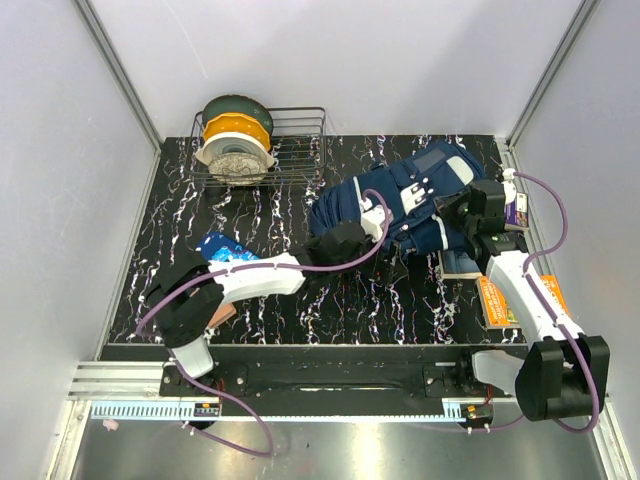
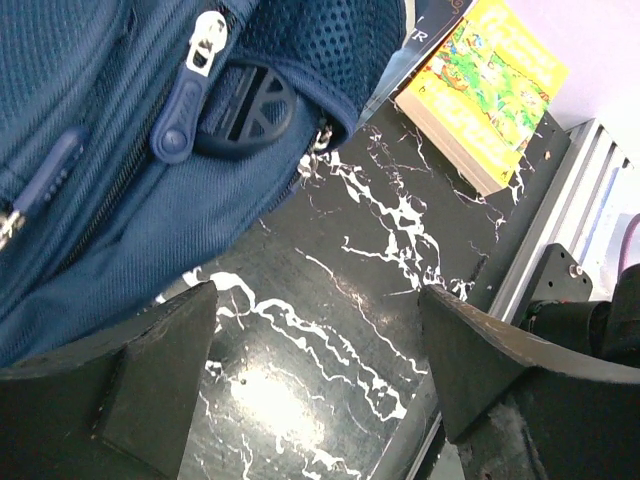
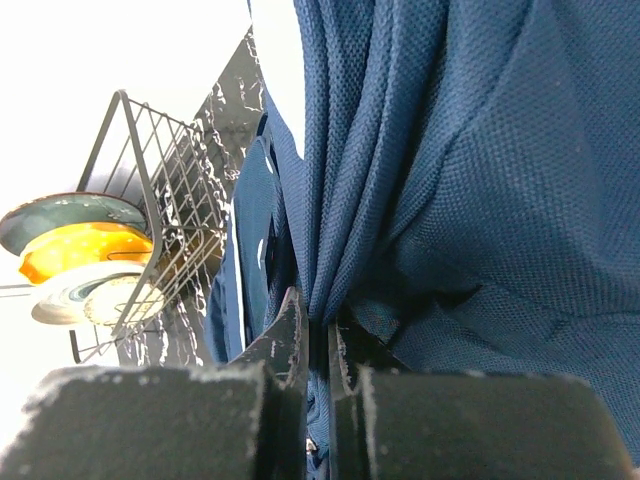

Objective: Pack the student bag
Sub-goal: Unzip the student bag at the center of the board.

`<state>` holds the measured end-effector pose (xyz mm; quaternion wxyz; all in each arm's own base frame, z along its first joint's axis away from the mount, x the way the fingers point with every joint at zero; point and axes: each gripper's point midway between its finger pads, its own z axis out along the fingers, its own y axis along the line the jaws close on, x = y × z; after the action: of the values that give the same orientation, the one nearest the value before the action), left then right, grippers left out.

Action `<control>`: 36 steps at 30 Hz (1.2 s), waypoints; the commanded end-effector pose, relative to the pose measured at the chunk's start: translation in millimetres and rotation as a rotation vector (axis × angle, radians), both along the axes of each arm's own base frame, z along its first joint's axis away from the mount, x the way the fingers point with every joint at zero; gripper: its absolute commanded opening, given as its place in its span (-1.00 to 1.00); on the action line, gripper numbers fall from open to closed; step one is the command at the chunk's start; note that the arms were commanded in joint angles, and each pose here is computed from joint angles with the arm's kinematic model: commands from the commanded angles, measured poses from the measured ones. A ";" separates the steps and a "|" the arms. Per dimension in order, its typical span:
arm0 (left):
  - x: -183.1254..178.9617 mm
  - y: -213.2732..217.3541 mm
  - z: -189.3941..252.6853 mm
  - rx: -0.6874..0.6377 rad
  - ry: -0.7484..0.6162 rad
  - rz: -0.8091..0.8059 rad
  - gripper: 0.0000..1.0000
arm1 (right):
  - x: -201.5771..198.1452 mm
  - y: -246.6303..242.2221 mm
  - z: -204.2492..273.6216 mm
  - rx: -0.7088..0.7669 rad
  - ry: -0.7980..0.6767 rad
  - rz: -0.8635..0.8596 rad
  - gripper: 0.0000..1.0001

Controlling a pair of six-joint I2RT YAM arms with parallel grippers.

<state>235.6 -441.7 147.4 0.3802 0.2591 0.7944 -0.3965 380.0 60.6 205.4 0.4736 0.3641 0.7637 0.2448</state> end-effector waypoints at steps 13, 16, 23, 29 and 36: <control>24.0 -40.6 2.3 -0.113 -0.026 0.029 0.59 | -4.0 25.3 79.8 0.001 -0.147 0.163 -1.00; 28.0 -39.1 1.3 -0.131 -0.024 0.067 0.59 | -6.8 25.5 78.7 0.027 -0.137 0.151 -1.00; 49.0 -40.9 13.2 -0.184 -0.081 0.184 0.55 | -15.9 31.2 71.1 0.108 -0.123 0.148 -1.00; 58.5 -44.0 10.8 -0.204 -0.087 0.227 0.26 | -23.5 35.7 70.1 0.139 -0.119 0.162 -1.00; 59.6 -40.1 31.6 -0.300 -0.141 0.261 0.16 | -28.5 36.4 69.5 0.140 -0.113 0.171 -1.00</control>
<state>269.4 -476.8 119.2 0.4317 0.1711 0.7903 -0.3997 361.1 69.5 226.1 0.4503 0.3610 0.7704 0.2710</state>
